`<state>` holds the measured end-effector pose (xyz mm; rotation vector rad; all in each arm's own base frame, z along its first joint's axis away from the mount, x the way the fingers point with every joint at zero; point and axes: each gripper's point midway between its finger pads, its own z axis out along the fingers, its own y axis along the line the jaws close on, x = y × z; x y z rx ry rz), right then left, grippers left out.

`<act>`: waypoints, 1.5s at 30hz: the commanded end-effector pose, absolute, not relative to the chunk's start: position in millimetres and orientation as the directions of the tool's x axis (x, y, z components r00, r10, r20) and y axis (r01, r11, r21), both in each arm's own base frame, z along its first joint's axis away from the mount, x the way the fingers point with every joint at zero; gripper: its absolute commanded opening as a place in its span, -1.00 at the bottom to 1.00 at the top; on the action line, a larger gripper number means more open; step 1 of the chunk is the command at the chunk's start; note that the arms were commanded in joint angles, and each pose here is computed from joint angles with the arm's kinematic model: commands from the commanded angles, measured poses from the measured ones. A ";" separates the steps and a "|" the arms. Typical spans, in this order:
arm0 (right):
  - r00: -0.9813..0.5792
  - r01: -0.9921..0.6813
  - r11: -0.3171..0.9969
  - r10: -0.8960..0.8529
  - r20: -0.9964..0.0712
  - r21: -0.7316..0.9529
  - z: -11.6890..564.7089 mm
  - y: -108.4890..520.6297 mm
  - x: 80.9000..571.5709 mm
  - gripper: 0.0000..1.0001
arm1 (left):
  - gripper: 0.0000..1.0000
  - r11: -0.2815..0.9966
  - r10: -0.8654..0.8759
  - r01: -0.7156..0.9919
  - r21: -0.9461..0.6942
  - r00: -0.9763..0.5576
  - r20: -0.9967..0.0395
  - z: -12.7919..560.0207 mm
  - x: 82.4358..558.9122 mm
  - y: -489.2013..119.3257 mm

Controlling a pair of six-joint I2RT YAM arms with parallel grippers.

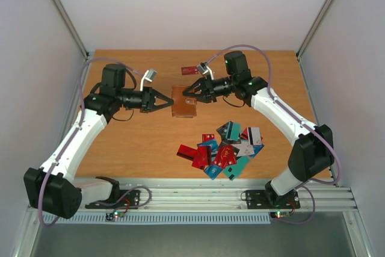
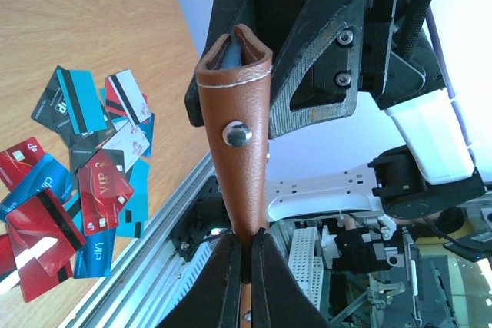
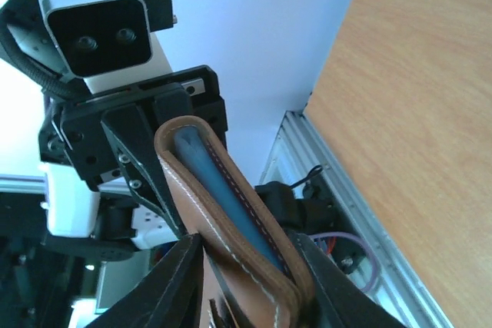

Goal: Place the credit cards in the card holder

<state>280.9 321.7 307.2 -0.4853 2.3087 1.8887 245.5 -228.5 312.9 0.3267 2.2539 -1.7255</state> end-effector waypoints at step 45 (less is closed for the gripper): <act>-0.910 -0.362 0.716 -0.131 -0.393 0.597 302.2 259.1 274.8 0.50 | -0.99 0.451 -0.174 0.310 -0.837 -0.889 -0.423 310.3 257.4 -223.6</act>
